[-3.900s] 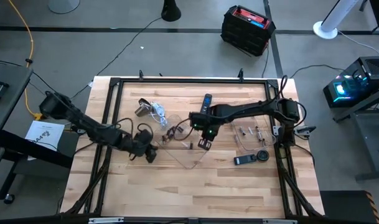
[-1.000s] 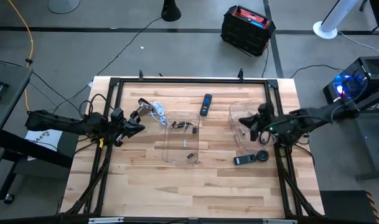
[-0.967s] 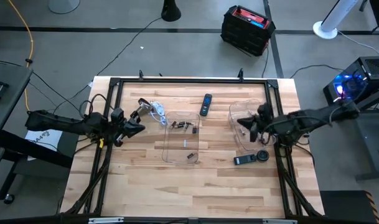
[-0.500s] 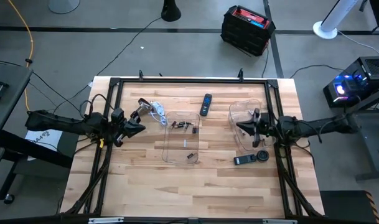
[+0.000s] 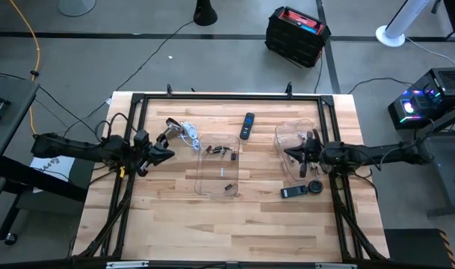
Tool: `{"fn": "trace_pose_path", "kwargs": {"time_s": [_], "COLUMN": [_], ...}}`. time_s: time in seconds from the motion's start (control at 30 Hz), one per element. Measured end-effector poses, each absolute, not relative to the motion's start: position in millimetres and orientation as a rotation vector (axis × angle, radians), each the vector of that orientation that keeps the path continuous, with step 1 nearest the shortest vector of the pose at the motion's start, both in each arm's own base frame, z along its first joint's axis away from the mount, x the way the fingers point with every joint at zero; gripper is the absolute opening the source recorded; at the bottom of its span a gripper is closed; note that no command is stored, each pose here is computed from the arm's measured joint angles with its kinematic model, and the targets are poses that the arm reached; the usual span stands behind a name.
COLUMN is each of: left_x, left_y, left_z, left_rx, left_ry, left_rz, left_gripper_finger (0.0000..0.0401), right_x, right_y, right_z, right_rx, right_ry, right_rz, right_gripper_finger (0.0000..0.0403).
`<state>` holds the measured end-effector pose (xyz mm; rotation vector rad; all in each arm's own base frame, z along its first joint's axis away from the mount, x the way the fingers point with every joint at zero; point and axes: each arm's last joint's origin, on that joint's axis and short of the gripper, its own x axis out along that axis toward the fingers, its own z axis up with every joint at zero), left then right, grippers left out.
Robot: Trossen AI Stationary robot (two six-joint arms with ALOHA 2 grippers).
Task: Sort batteries
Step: Return to Home Position
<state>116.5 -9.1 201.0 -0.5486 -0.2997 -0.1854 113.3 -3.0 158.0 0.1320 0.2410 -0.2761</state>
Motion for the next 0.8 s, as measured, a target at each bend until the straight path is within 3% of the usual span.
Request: {"fn": "trace_pose_path", "kwargs": {"time_s": [0.3,0.63,0.8], "left_x": [95,97,97], "left_y": [-7,-7,-8], "left_z": [200,169,169], "left_rx": [-0.547,-0.547,-0.547], "left_ry": [-0.305,-0.001,0.003], "left_rz": [-0.18,-0.089,-0.097], "left_gripper_finger": [0.0,0.0,0.0], "right_x": [109,92,92], "right_y": [-3,-3,-3], "right_z": [151,181,185], "right_rx": [0.117,0.182,0.19], "right_ry": [0.317,-0.027,-0.07], "right_rz": [-0.275,-0.236,-0.235], "right_gripper_finger": [0.0,0.0,0.0]}}
